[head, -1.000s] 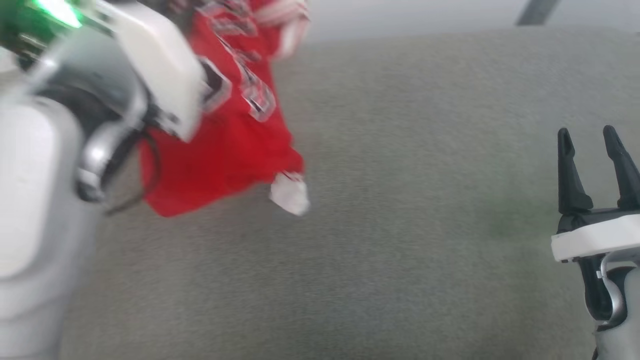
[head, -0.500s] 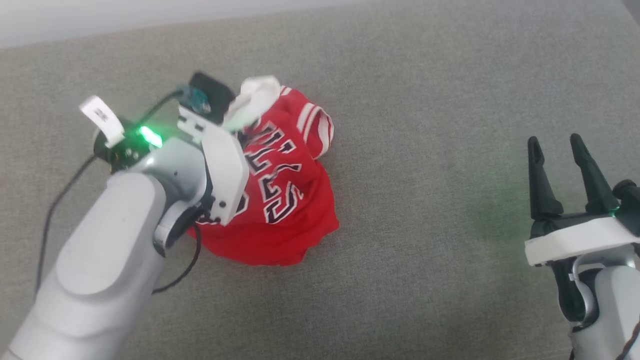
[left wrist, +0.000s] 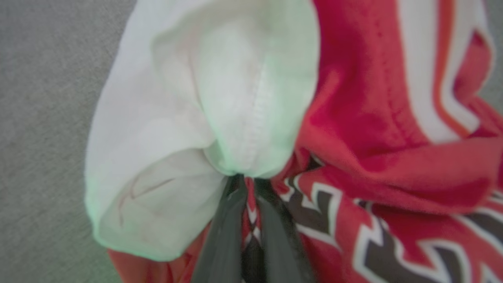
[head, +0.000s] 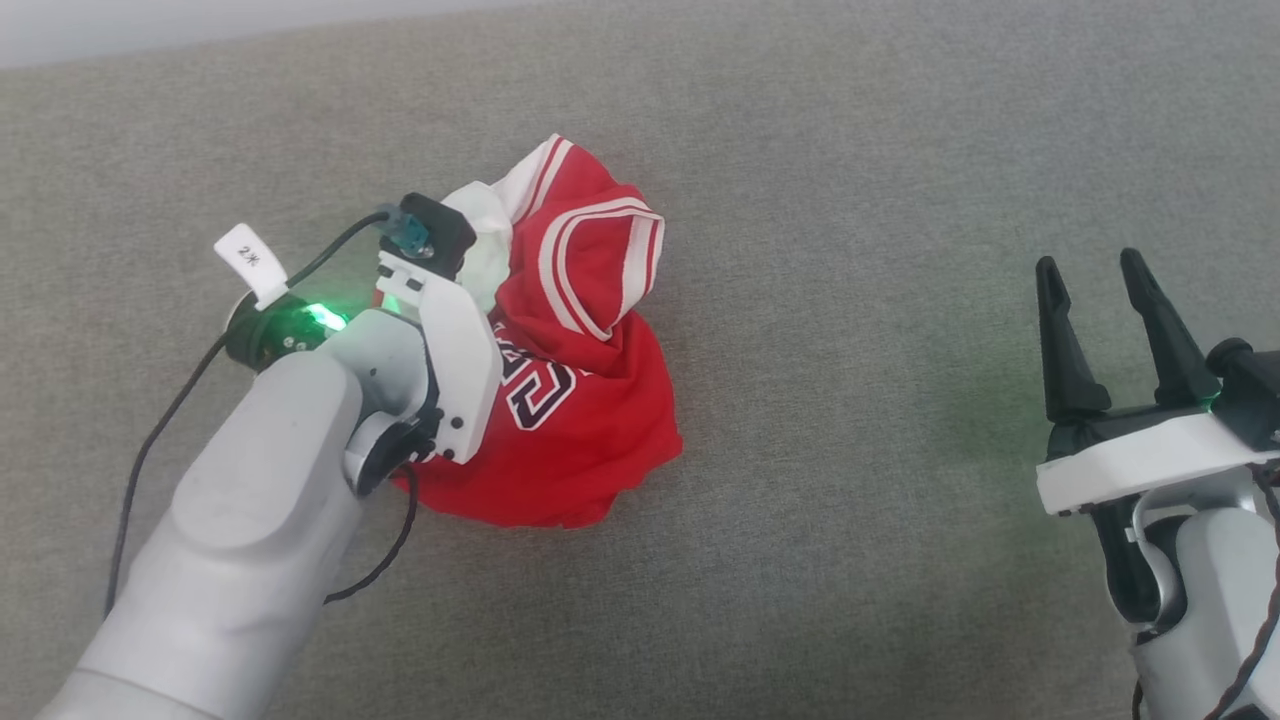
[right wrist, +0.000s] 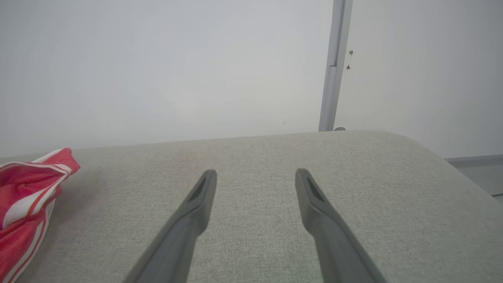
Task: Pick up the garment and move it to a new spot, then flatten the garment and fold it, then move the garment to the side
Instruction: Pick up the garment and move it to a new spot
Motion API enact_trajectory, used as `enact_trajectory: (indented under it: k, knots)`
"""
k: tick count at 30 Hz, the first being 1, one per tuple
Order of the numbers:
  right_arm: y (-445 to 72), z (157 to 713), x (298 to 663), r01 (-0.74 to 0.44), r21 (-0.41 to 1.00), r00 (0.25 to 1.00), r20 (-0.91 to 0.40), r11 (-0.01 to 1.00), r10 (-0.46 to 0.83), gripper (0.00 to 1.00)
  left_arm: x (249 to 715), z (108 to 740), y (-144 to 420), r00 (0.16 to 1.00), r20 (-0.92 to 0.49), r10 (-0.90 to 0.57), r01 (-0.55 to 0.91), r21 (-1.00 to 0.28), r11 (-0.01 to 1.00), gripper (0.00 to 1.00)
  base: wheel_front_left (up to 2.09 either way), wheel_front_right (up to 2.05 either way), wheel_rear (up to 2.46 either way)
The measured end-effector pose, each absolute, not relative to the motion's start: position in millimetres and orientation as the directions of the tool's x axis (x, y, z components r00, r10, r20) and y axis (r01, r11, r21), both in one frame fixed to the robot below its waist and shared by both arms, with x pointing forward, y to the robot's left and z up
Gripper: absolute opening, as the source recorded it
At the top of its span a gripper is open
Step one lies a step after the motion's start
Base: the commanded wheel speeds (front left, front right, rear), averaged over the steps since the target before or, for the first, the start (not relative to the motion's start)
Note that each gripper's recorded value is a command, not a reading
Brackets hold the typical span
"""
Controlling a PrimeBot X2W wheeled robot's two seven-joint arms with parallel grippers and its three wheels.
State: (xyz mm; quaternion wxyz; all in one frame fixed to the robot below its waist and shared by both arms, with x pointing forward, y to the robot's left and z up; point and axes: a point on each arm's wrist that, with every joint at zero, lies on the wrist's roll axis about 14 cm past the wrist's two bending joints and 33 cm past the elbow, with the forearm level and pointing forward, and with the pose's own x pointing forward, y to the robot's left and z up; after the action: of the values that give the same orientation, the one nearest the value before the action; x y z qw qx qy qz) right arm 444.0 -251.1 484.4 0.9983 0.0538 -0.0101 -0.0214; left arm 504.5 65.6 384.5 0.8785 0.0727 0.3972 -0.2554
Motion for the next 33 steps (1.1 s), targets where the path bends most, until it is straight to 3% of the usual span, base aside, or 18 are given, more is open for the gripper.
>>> enact_trajectory:
  k: [1,2,3,17,33]
  knots:
    - [-250.5,485.6,444.7,0.038,0.107,0.999,0.022,0.994,-0.041,1.00,504.3,384.5,66.0,0.552,-0.737,-0.390,0.507,-0.075,0.859,0.21,0.00,0.00,0.00]
    - [-249.7,486.3,445.2,0.034,0.106,0.999,0.024,0.994,-0.037,1.00,504.3,385.7,65.6,0.551,-0.736,-0.393,0.509,-0.077,0.857,0.50,0.00,0.00,0.00]
    - [-248.8,487.1,445.4,0.031,0.106,0.999,0.026,0.994,-0.034,1.00,504.7,387.4,66.2,0.553,-0.734,-0.394,0.503,-0.083,0.860,1.00,0.00,0.00,0.00]
    - [-236.2,512.7,434.9,-0.022,0.099,0.997,0.079,0.995,0.015,1.00,505.6,475.7,104.2,0.784,-0.461,-0.415,0.434,-0.072,0.898,1.00,0.00,0.00,0.00]
    - [-205.3,533.6,415.0,-0.100,0.108,0.989,0.123,0.989,0.087,1.00,429.1,552.1,217.5,0.978,-0.062,-0.198,0.196,-0.045,0.980,1.00,0.00,0.00,0.00]
